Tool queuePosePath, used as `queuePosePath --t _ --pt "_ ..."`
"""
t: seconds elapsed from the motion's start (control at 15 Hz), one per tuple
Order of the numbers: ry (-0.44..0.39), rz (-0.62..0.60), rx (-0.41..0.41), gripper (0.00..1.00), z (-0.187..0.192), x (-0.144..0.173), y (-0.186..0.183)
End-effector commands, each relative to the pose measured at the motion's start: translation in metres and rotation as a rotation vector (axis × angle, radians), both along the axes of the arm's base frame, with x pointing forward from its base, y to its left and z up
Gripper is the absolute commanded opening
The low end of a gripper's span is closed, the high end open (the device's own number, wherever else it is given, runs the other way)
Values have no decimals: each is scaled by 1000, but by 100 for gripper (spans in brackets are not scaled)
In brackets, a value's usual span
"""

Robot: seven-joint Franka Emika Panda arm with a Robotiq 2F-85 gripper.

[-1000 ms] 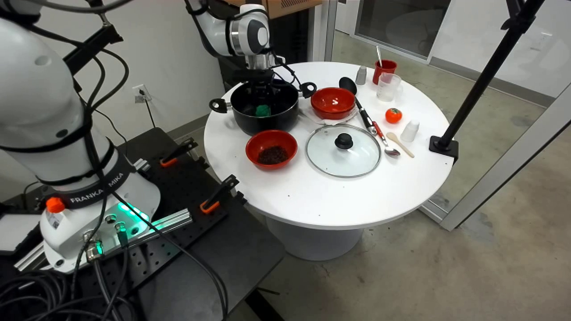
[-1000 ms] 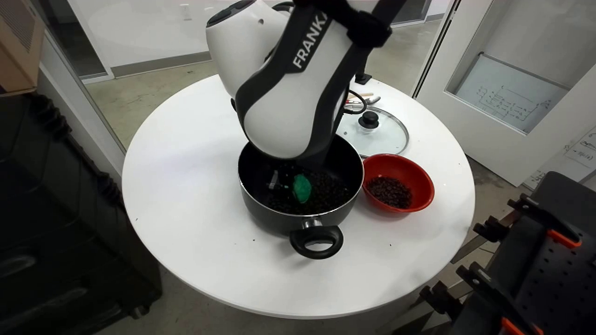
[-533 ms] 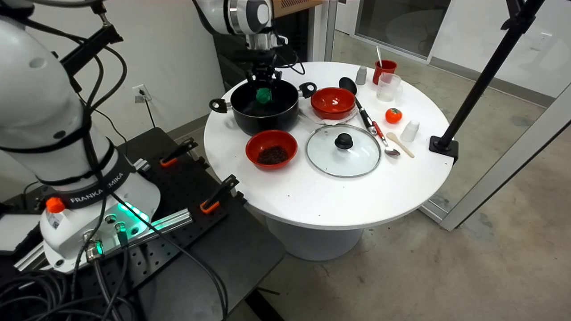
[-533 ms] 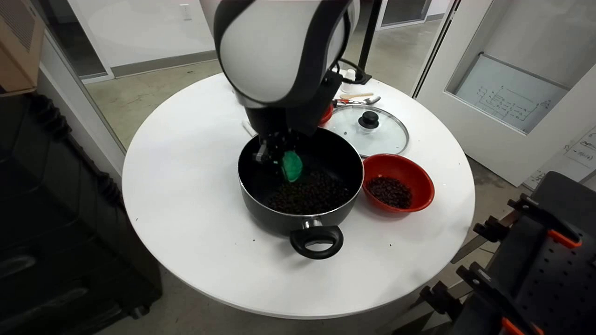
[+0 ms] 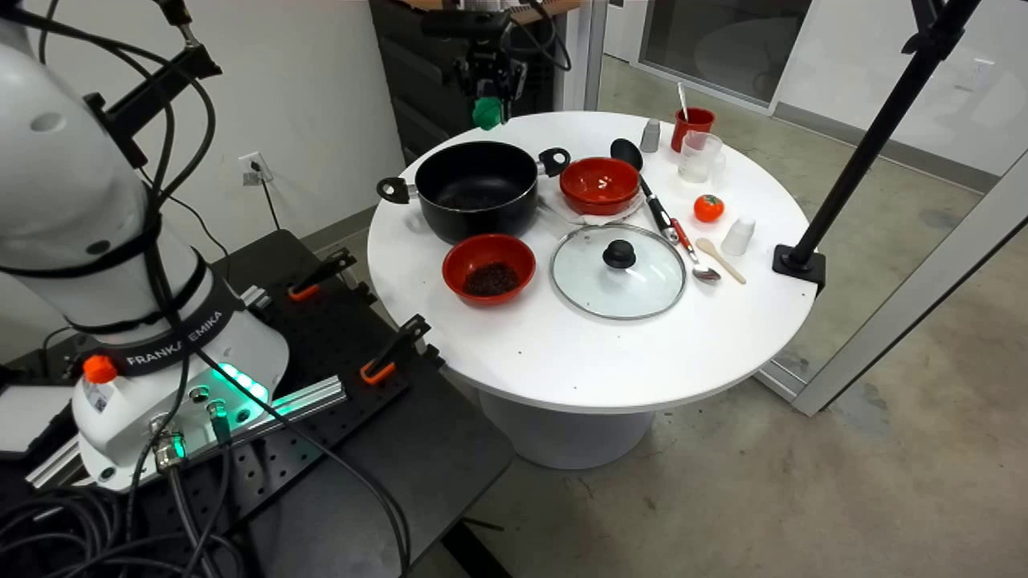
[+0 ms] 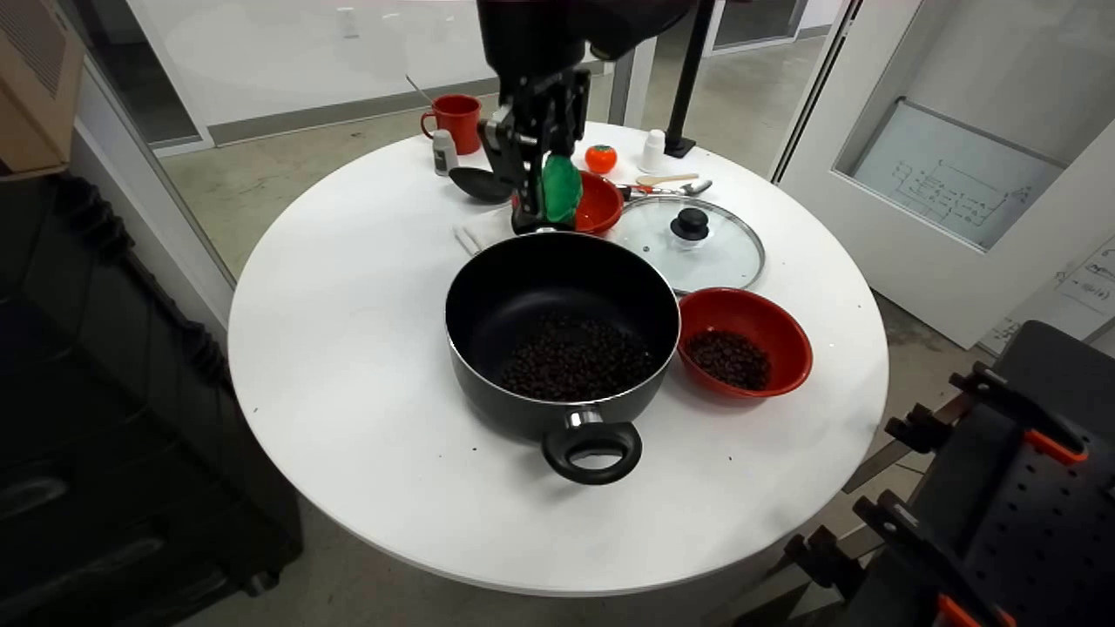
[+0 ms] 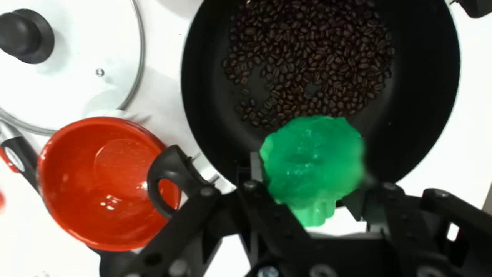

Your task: Remove the broccoli from the black pot

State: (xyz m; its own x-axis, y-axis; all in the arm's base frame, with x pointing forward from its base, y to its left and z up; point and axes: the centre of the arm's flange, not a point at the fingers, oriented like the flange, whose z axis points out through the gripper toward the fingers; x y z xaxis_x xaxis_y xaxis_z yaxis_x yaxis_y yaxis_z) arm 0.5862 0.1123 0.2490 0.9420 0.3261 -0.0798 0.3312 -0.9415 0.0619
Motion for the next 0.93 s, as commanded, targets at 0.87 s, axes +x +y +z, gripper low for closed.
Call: queuePosePath --t 0.87 --pt "-48 -690 -29 23 20 9 -268"
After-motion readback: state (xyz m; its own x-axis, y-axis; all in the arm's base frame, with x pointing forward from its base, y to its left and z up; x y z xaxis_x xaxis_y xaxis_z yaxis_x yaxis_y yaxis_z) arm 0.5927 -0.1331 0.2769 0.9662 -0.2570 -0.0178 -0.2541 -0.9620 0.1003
